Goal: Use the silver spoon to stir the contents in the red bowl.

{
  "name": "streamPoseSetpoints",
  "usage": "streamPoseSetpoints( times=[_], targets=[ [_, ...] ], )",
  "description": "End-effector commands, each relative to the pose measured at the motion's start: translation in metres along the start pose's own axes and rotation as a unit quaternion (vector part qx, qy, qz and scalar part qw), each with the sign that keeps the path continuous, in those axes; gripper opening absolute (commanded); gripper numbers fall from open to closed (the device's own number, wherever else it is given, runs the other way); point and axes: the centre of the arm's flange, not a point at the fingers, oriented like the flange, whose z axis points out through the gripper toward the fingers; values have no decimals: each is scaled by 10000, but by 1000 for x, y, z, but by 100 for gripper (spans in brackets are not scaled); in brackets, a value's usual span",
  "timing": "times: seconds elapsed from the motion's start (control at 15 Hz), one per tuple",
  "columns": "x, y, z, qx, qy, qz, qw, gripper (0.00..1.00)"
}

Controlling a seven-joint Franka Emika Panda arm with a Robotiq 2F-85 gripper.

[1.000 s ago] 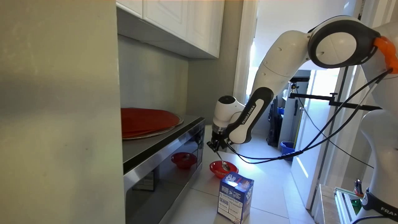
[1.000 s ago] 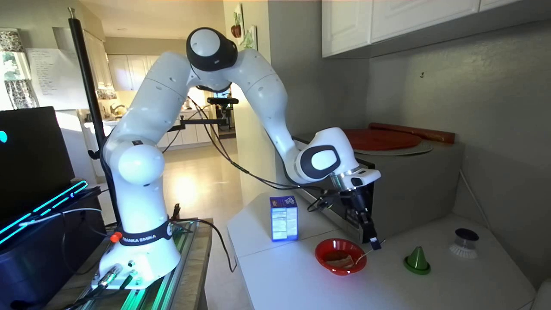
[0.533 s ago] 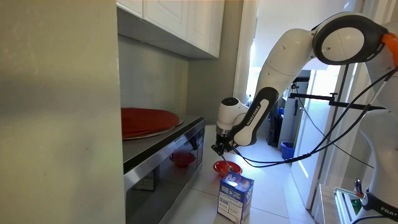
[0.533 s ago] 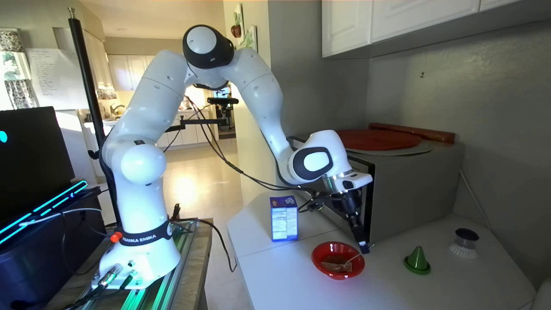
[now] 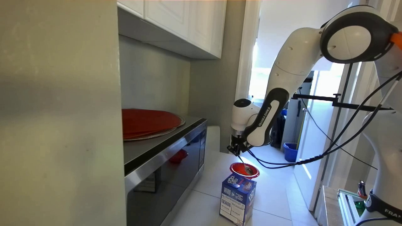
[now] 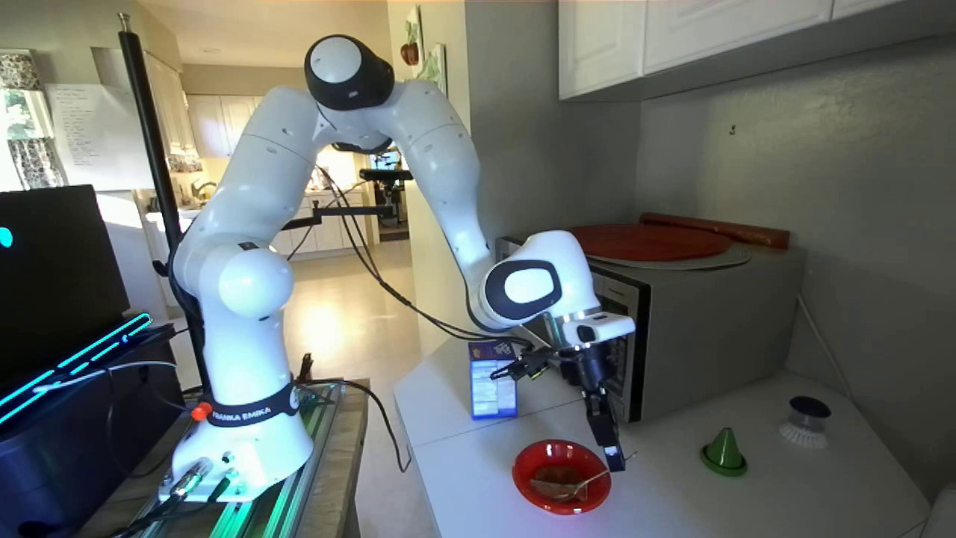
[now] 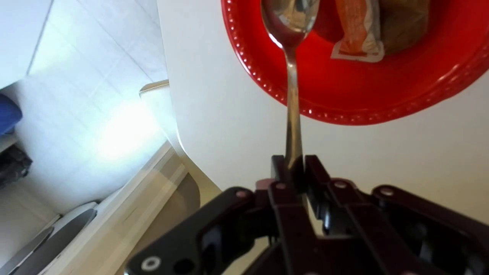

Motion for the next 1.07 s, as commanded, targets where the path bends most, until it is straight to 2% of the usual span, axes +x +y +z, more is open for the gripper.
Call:
streamPoseSetpoints(
  times=[0.0,0.2,0.53,1.0],
  targets=[
    [-1,-6,-25,175,50,-40,9998,4],
    [3,-27,-39,414,122,-135,9990,4],
    [2,-51,-43,582,193,-266,9978,4],
    [12,-31,-31,250,287,-101,9992,4]
  ],
)
